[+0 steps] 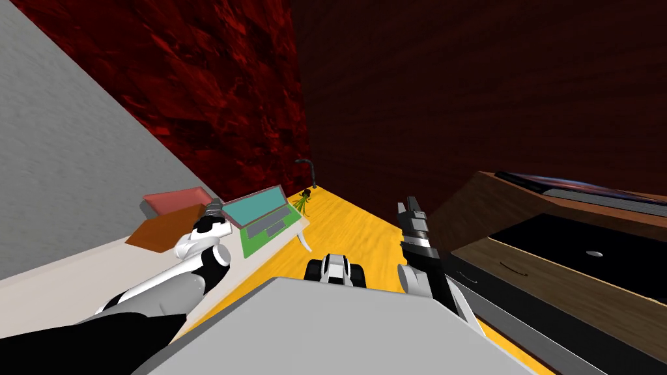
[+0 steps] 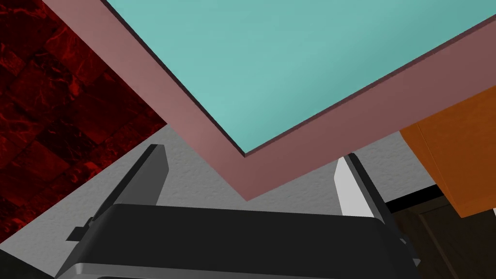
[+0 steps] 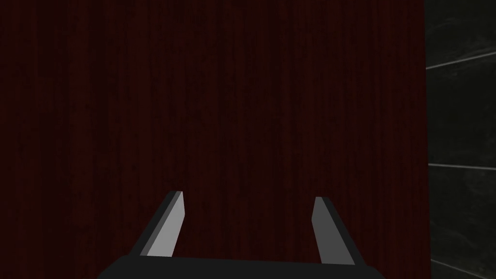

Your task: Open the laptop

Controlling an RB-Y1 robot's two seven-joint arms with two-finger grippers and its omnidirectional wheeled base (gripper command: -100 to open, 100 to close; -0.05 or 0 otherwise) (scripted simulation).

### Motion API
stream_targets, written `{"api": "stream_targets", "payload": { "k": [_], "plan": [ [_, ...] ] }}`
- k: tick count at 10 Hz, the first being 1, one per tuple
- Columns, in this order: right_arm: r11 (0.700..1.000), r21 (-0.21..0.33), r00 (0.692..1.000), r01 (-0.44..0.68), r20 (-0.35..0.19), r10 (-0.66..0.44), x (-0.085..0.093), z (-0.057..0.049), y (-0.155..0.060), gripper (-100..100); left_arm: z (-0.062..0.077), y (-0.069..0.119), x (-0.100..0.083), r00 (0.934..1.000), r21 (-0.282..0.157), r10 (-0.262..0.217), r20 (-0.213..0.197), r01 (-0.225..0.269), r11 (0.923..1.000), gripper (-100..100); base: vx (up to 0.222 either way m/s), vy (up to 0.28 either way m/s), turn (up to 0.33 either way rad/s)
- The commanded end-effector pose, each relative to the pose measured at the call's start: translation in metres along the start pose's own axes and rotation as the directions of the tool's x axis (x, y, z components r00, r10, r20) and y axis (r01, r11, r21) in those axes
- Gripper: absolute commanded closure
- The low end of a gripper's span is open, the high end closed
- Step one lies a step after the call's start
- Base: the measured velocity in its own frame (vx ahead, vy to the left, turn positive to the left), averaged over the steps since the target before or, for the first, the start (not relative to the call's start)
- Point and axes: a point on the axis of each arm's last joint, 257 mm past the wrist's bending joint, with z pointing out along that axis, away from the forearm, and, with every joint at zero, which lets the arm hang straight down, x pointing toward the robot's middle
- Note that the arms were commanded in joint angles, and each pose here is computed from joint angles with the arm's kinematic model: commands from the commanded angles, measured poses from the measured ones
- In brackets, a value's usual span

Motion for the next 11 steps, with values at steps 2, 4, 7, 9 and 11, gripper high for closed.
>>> {"api": "stream_targets", "payload": {
  "k": [2, 4, 7, 9, 11],
  "plan": [
    [1.000, 0.000, 1.000, 0.000, 0.000, 0.000, 0.000, 0.000, 0.000, 0, 0.000, 0.017, -0.010, 0.9991, -0.052, -0.009, 0.040, 0.011, 0.9986, -100, -0.103, 0.033, -0.210],
    [1.000, 0.000, 1.000, 0.000, 0.000, 0.000, 0.000, 0.000, 0.000, 0, -0.001, 0.028, -0.012, 0.9983, -0.084, -0.014, 0.056, 0.019, 0.9963, -100, -0.129, 0.031, -0.213],
    [1.000, 0.001, 1.000, 0.001, 0.000, -0.001, 0.000, 0.000, 0.000, 0, 0.000, 0.014, -0.017, 0.9990, -0.035, -0.007, 0.043, 0.009, 0.9994, 100, 0.080, -0.018, 0.245],
    [1.000, 0.001, 1.000, 0.001, 0.000, -0.001, 0.000, 0.000, 0.000, 0, 0.000, 0.003, -0.010, 0.9998, -0.001, -0.012, 0.019, 0.012, 0.9999, 100, 0.171, -0.060, 0.247],
    [1.000, 0.001, 1.000, 0.001, 0.000, -0.001, 0.000, 0.000, 0.000, 0, -0.001, -0.006, -0.004, 0.9999, 0.028, -0.013, -0.006, 0.013, 0.9995, 100, 0.120, -0.031, 0.226]
  ]
}}
